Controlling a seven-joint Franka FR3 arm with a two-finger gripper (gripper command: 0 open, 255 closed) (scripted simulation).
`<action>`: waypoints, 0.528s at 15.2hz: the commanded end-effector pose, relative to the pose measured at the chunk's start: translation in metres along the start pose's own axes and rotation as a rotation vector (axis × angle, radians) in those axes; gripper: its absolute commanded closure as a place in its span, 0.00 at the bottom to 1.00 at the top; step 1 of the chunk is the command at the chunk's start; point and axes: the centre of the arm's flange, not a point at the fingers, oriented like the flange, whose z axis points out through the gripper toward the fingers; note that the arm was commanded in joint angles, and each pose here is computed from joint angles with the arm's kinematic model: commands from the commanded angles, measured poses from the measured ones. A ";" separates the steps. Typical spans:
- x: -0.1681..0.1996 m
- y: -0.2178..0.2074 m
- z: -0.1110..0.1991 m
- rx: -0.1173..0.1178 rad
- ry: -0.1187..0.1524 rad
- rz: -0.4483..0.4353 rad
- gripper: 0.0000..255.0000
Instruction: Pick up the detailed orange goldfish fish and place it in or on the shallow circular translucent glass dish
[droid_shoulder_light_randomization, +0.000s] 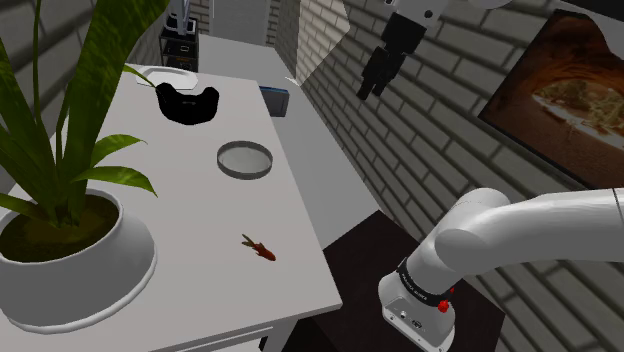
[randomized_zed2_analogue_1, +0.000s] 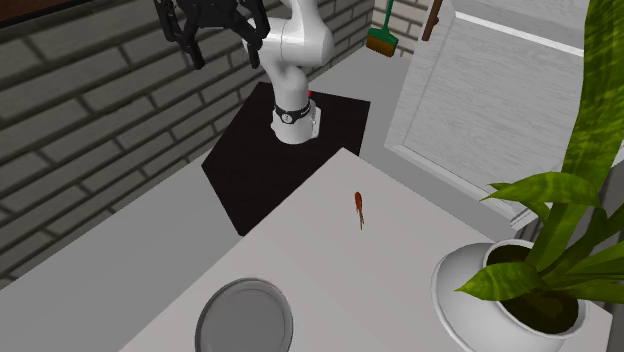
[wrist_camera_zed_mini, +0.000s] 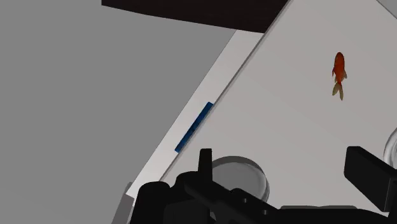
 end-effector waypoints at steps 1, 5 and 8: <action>0.000 0.000 0.000 0.000 0.000 0.000 0.00; 0.004 -0.031 0.043 -0.003 -0.013 -0.014 0.00; 0.007 -0.054 0.076 -0.005 -0.023 -0.025 0.00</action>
